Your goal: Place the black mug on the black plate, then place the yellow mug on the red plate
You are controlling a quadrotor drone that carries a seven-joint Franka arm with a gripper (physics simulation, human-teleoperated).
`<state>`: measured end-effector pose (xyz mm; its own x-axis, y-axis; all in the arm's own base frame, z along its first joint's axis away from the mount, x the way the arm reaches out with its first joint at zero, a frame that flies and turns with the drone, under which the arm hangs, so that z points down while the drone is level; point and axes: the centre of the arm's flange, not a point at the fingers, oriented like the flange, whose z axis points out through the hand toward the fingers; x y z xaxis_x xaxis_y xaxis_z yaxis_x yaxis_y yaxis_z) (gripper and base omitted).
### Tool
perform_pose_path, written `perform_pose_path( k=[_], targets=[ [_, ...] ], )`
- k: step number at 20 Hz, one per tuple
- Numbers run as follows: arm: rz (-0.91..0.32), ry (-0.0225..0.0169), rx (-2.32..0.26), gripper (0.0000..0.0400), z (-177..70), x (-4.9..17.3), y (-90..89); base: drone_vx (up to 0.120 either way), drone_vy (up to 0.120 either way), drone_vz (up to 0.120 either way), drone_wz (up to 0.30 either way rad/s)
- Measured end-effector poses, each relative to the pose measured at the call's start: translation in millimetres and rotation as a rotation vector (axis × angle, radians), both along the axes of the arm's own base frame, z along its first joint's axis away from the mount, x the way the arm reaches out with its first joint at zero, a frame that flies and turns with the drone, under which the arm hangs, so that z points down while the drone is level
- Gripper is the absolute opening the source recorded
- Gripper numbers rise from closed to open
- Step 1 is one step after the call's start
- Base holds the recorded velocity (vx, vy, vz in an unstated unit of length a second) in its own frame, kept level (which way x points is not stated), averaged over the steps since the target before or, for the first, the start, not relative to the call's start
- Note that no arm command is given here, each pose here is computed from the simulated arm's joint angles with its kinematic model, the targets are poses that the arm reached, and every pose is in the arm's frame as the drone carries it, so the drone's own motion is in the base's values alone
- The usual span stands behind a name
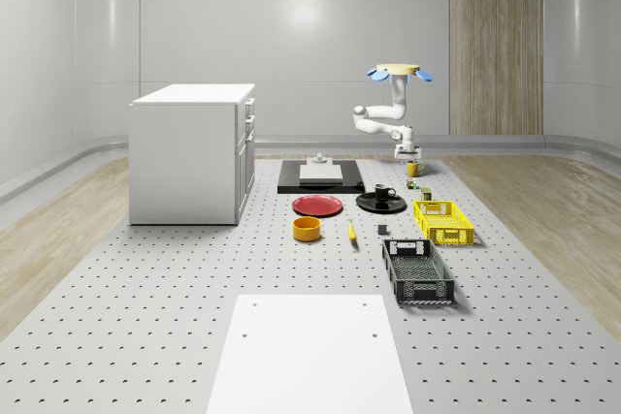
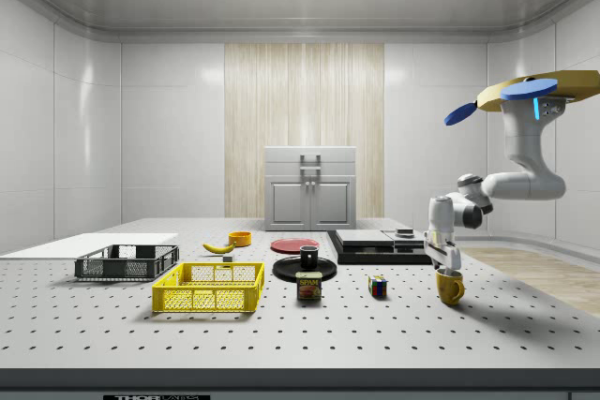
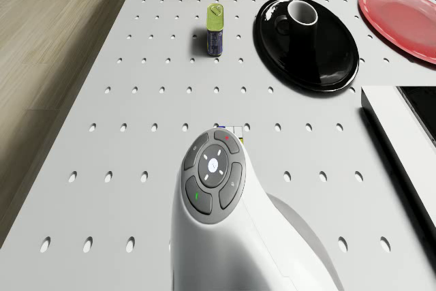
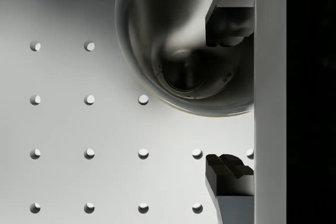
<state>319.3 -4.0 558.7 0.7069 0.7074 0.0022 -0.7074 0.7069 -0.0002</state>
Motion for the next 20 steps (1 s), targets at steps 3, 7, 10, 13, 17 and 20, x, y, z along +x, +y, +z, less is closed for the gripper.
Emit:
perform_pose_path(
  k=[3,7,10,13,17,20],
  targets=[
    [0.0,0.0,0.0,0.0175,0,-0.3,0.0,0.0,0.0,0.0,0.0],
    [0.0,0.0,0.0,0.0134,0,-0.4,0.0,0.0,0.0,0.0,0.0],
    [0.0,0.0,0.0,0.0121,0,-0.5,0.0,0.0,0.0,0.0,0.0],
    [0.0,0.0,0.0,0.0115,0,-0.5,0.0,0.0,0.0,0.0,0.0],
    [0.0,0.0,0.0,0.0112,-8,-0.5,0.0,0.0,0.0,0.0,0.0],
    [0.0,0.0,0.0,0.0111,-19,-0.5,0.0,0.0,0.0,0.053,0.0]
  ],
)
